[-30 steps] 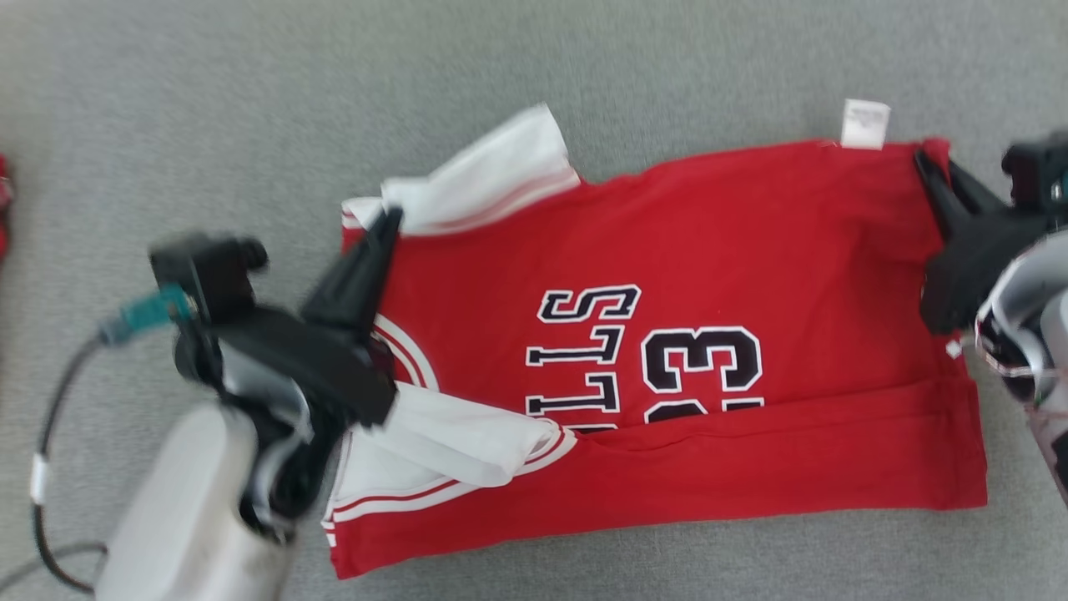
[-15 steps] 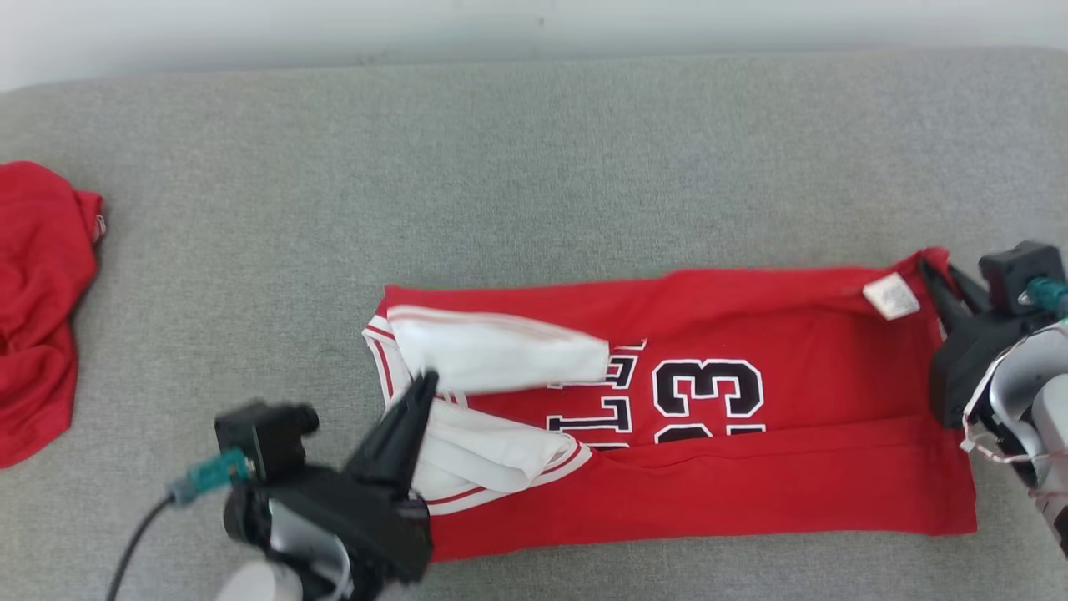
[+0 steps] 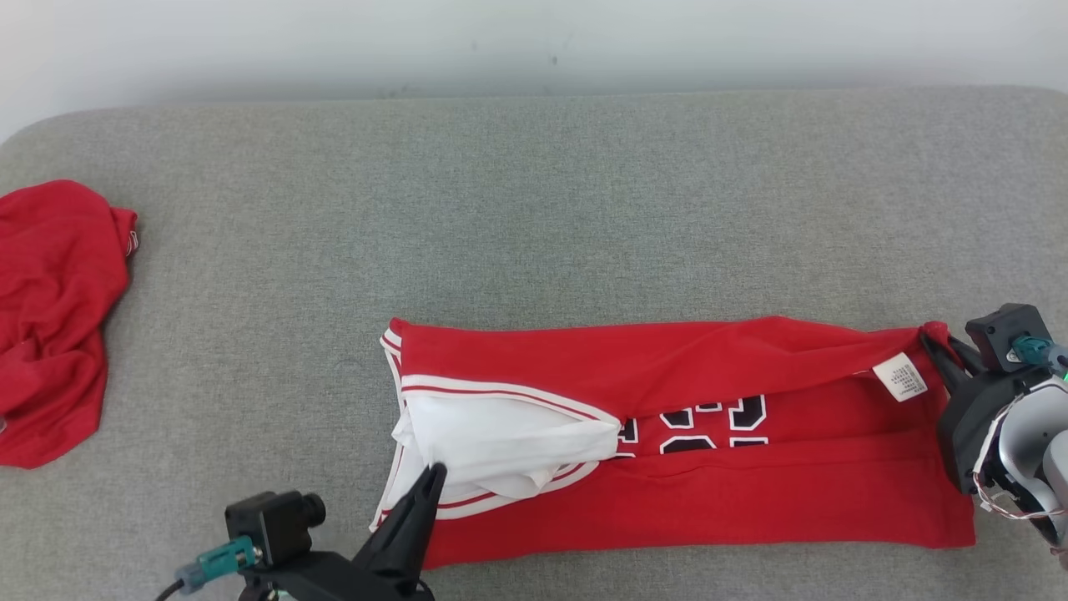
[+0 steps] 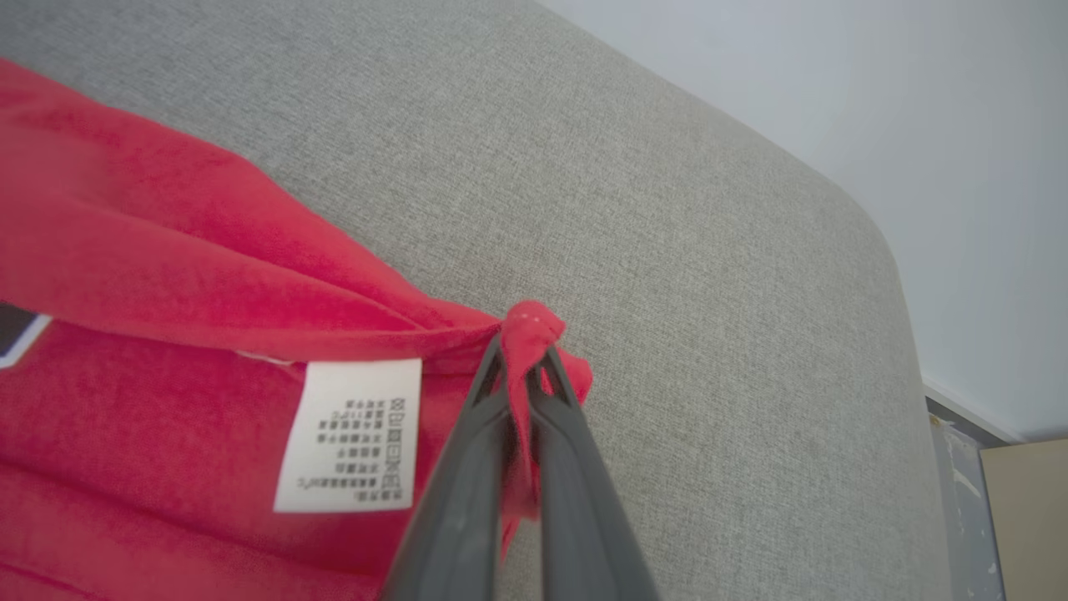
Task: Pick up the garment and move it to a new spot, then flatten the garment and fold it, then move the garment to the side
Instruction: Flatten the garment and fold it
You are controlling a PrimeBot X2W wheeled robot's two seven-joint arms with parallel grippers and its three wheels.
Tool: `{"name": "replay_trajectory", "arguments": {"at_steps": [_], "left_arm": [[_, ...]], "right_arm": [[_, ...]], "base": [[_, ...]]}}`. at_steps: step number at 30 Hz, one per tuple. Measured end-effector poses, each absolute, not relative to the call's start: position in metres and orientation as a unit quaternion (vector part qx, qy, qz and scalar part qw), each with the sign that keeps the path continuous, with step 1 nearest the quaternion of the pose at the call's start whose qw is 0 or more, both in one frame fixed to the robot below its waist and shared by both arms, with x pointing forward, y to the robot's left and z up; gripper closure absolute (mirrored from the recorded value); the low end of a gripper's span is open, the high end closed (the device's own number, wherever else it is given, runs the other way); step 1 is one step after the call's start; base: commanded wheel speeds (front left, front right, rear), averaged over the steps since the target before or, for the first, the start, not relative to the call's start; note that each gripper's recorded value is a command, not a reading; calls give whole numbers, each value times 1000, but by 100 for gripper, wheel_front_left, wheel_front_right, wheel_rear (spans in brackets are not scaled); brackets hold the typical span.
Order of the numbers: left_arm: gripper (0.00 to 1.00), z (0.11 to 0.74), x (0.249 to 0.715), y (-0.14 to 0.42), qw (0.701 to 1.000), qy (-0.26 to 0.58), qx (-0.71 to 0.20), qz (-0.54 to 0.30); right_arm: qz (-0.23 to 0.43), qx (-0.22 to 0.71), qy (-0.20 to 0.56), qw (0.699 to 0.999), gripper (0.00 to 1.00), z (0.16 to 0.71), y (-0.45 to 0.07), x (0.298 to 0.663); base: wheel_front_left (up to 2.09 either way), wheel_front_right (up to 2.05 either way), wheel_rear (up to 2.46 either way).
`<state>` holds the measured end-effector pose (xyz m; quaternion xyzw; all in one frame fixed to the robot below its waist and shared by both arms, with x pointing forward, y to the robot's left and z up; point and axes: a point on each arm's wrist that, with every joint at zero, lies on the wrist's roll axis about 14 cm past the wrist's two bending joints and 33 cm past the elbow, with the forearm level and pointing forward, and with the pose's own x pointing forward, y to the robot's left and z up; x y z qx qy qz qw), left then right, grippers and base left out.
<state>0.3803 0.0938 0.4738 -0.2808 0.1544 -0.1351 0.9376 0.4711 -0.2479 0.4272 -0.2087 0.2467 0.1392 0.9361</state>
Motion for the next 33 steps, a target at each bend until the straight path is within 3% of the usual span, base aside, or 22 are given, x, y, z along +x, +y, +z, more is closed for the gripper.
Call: {"name": "replay_trajectory", "arguments": {"at_steps": [1, 3, 4, 5, 6, 15, 21, 33], "left_arm": [[100, 471, 378, 94, 937, 161, -281, -133], [100, 464, 373, 96, 936, 175, -277, -128], [97, 461, 371, 97, 936, 178, -276, -125], [55, 459, 370, 99, 936, 180, -277, -122], [3, 456, 369, 98, 935, 184, -277, -121], [0, 437, 357, 115, 943, 188, -257, -94], [0, 472, 363, 138, 972, 65, -213, -81], [0, 544, 369, 189, 990, -94, -107, -5]], "right_arm": [[140, -209, 250, 935, 89, 426, -248, 469], [139, -205, 260, 933, 0, 422, -249, 467], [139, -203, 265, 933, 0, 420, -250, 466], [137, -199, 270, 932, 0, 418, -251, 464], [135, -194, 275, 932, 0, 416, -251, 462], [100, -155, 256, 949, 0, 432, -271, 451], [62, -56, 206, 975, 0, 453, -270, 442], [2, 97, 194, 976, 0, 446, -261, 419]], "base": [[0, 0, 0], [0, 0, 0], [0, 0, 0], [0, 0, 0], [0, 0, 0], [0, 0, 0], [0, 0, 0], [0, 0, 0]]}}
